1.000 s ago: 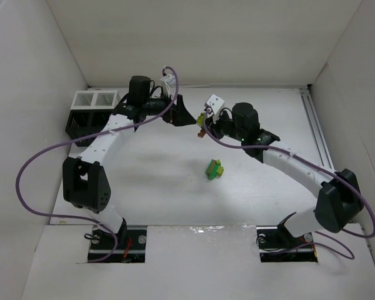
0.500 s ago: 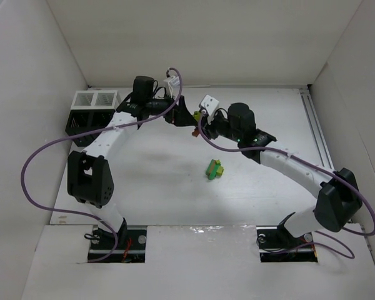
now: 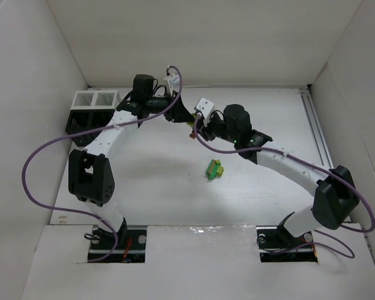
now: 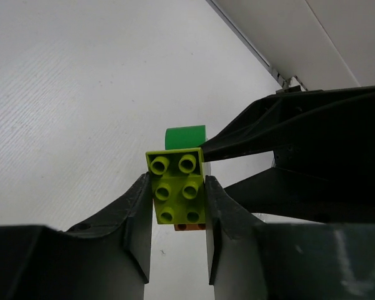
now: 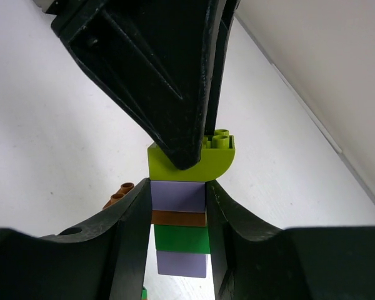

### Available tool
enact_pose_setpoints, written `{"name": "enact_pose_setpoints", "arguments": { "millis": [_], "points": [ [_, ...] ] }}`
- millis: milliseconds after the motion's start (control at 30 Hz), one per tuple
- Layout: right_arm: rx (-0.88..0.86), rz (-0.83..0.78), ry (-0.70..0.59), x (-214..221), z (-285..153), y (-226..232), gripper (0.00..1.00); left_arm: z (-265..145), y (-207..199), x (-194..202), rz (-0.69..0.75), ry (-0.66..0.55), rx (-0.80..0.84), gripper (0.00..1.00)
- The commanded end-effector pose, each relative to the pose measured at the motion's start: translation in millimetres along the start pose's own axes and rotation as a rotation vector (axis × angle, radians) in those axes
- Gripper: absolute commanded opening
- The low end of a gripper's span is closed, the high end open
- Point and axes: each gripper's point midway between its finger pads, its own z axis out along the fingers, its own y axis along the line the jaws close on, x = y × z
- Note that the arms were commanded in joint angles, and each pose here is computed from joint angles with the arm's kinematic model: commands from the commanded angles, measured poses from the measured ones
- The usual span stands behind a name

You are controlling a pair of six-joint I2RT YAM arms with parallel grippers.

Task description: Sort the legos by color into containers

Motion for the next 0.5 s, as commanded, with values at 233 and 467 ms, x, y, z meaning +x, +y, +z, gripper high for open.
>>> {"name": "enact_pose_setpoints", "arguments": {
  "millis": [233,467],
  "points": [
    [0.047,-0.043,-0.127,-40.3,-6.3,-9.1,0.00,-0.6,-16.1,-20.8,0.075,-0.036,0.057,0.03],
    [0.059,-0.049,-0.072,-5.8,-26.0,-8.3,0.00,-14.3,-20.1,-46.7,0.097,-0.108,0.019,0.00]
  ]
}}
